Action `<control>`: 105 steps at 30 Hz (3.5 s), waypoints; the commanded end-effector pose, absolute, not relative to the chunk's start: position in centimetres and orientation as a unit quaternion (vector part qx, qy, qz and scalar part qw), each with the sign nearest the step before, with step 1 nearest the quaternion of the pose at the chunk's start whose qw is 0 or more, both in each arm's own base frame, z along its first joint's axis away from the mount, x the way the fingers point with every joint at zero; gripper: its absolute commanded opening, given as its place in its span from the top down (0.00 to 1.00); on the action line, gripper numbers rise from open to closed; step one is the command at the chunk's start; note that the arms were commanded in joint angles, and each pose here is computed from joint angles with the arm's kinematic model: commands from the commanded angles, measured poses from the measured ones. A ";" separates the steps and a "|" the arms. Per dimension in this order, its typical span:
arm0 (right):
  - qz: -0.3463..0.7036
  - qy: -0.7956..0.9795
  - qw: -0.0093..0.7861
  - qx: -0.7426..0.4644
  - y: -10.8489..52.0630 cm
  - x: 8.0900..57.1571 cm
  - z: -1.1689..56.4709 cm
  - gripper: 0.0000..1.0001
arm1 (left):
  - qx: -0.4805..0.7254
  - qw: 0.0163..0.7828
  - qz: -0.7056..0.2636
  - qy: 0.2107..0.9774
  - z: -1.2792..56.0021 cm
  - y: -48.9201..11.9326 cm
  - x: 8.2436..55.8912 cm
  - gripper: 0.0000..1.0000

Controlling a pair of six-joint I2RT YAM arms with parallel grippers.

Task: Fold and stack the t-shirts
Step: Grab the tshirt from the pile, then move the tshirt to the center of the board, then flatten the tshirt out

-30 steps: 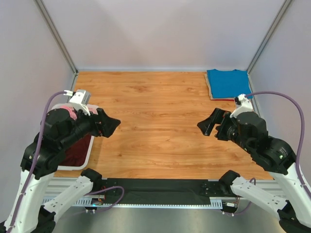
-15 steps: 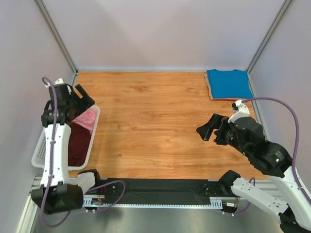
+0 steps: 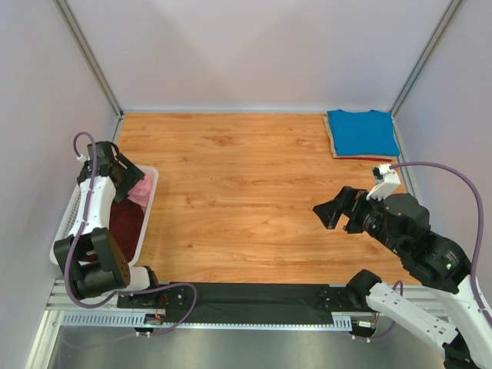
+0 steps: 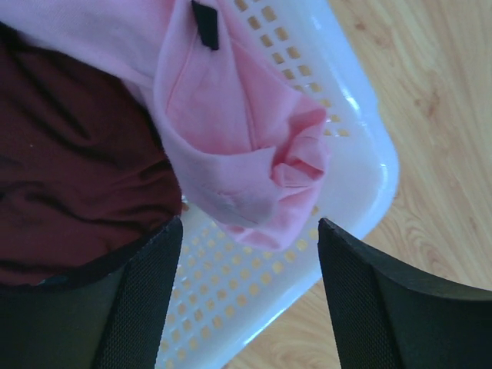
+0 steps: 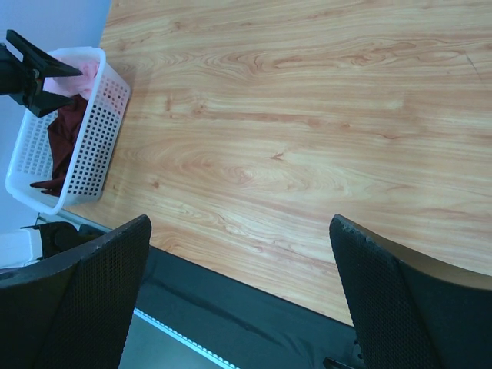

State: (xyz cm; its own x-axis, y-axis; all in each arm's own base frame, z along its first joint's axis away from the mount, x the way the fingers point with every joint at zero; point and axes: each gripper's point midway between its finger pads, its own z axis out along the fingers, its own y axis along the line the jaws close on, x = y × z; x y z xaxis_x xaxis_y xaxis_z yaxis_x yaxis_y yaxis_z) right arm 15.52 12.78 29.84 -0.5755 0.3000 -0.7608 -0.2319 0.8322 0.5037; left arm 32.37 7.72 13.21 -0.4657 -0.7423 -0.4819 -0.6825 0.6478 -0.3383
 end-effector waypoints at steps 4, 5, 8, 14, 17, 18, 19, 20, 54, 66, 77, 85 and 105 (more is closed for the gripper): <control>0.280 0.831 0.481 0.015 12.2 15.7 30.2 0.00 | -0.448 0.307 -0.015 0.840 11.7 9.3 32.5 0.28; 0.281 0.832 0.479 0.013 12.4 15.8 30.1 0.00 | -0.447 0.315 -0.019 0.837 11.8 9.3 32.7 0.32; 0.285 0.833 0.475 0.011 12.6 15.7 30.2 0.00 | -0.449 0.324 -0.022 0.832 12.0 9.4 32.9 0.71; 0.301 0.818 0.490 0.016 12.0 14.8 31.8 0.00 | -0.369 0.423 -0.122 0.818 23.5 6.6 35.6 1.00; 0.319 0.801 0.506 0.024 11.5 14.2 32.8 0.00 | -0.284 0.543 -0.182 0.769 34.5 3.6 35.4 1.00; 0.322 0.797 0.510 0.028 11.3 14.1 33.0 0.00 | -0.263 0.571 -0.189 0.755 37.4 2.8 34.9 1.00; 0.325 0.793 0.515 0.030 11.0 13.9 33.1 0.00 | -0.238 0.602 -0.198 0.736 40.6 1.8 33.7 1.00; 0.327 0.790 0.517 0.031 10.9 13.7 33.2 0.00 | -0.200 0.642 -0.216 0.708 44.9 0.3 32.7 1.00; 0.230 0.920 0.308 0.078 19.0 21.1 16.8 0.16 | 0.016 0.290 -0.192 0.937 17.9 -17.4 23.8 0.31; 0.233 0.931 0.268 0.080 20.1 23.4 10.1 0.25 | 0.005 0.264 -0.185 0.947 12.8 -18.3 27.9 0.32; 0.251 0.944 0.211 -0.026 23.0 23.7 7.3 0.28 | 0.017 0.203 -0.131 0.970 7.2 -20.1 32.7 0.36; 0.235 0.949 0.212 -0.018 21.7 22.8 5.6 0.59 | -0.003 0.181 -0.124 0.976 5.3 -21.4 35.0 0.41; 0.078 0.941 0.330 0.024 16.1 27.4 13.2 1.00 | -0.005 0.255 -0.141 0.957 13.9 -21.7 37.1 1.00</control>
